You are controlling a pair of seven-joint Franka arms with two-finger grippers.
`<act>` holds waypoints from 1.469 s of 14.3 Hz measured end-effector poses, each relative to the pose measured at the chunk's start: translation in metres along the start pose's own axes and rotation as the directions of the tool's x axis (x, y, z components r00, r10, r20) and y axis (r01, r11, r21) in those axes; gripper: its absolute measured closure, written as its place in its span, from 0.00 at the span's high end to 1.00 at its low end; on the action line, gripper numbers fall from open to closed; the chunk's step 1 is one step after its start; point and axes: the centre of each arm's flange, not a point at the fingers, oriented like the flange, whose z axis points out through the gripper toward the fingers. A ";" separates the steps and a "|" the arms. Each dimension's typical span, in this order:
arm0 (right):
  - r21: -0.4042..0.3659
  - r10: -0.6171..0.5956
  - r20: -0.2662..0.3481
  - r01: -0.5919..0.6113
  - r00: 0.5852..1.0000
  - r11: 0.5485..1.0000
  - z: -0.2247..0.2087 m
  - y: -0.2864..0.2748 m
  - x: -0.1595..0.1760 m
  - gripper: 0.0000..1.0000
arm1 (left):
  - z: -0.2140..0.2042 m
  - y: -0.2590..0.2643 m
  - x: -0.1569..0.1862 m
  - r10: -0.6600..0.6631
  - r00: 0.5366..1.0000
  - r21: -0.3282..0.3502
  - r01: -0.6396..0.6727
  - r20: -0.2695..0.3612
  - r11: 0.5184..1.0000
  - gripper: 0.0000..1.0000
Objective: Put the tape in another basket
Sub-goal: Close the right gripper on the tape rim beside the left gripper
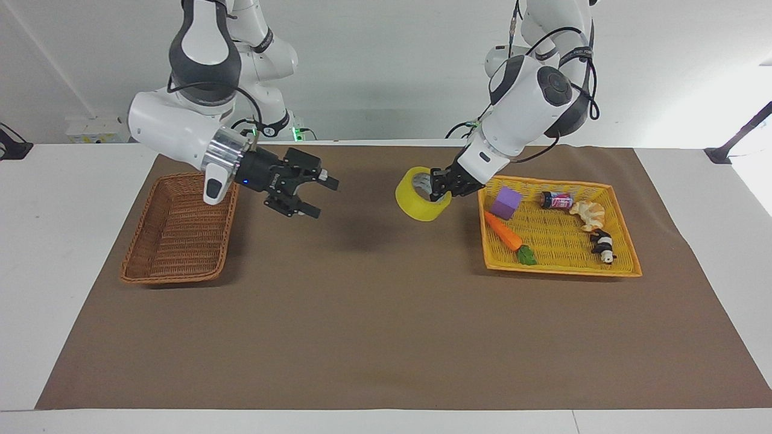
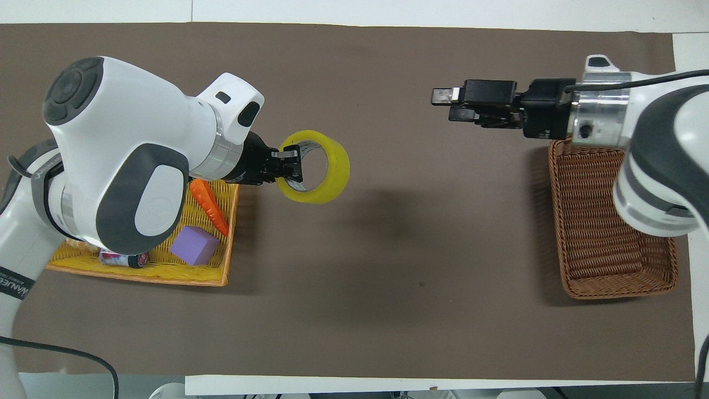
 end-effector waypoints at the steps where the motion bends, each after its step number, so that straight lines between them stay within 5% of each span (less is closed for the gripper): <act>1: -0.005 0.007 -0.013 -0.007 1.000 1.000 0.017 -0.008 -0.008 1.00 | 0.000 0.000 0.000 0.000 1.000 0.001 0.000 0.002 1.000 0.22; 11: -0.031 0.215 0.015 -0.215 0.976 0.976 0.095 -0.022 -0.055 1.00 | -0.001 -0.001 0.000 -0.001 1.000 0.003 0.000 0.008 1.000 0.22; 21: -0.048 0.208 0.065 -0.205 0.976 0.978 0.122 -0.029 -0.080 1.00 | -0.001 -0.002 0.000 -0.003 1.000 0.003 0.003 0.007 1.000 0.22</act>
